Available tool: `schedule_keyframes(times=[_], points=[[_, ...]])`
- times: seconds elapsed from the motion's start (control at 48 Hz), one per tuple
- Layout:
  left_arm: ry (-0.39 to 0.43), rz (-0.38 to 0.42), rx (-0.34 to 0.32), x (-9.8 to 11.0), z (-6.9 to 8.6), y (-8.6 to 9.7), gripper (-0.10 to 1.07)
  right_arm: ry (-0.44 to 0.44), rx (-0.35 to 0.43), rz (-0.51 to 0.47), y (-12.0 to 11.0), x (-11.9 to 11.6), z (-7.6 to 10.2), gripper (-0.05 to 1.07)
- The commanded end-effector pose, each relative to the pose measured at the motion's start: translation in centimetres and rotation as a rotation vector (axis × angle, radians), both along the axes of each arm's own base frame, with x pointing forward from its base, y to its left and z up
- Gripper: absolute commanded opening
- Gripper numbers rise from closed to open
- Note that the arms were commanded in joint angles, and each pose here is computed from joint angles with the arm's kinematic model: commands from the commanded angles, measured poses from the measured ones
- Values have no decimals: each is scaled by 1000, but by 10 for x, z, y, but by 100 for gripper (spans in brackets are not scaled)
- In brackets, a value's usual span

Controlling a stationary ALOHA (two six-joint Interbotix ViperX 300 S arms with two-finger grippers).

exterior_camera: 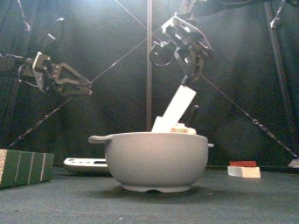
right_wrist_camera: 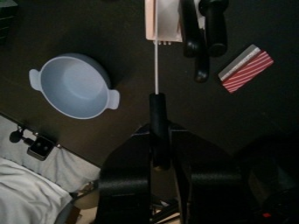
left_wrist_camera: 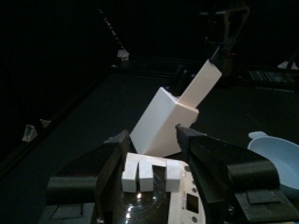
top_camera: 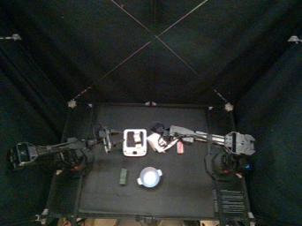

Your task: Put cleaver back in holder

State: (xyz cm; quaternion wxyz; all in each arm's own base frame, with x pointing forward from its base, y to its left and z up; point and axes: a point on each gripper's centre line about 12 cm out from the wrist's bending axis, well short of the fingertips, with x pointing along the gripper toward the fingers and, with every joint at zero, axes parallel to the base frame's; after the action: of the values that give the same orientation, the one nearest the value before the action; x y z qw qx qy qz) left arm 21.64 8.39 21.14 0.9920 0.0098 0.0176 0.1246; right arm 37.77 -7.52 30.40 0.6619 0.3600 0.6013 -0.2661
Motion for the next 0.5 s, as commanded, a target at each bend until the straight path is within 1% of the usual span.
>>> schedule_keyframes(times=[0.0,0.229,0.479], points=[[-13,1,9,2,5,2,84,-52,-16,-6,-6,2,15,47],[-14,2,10,2,5,2,84,-67,-52,-11,-15,9,20,50],[-10,2,8,2,4,2,84,-47,-67,17,-20,19,6,50]])
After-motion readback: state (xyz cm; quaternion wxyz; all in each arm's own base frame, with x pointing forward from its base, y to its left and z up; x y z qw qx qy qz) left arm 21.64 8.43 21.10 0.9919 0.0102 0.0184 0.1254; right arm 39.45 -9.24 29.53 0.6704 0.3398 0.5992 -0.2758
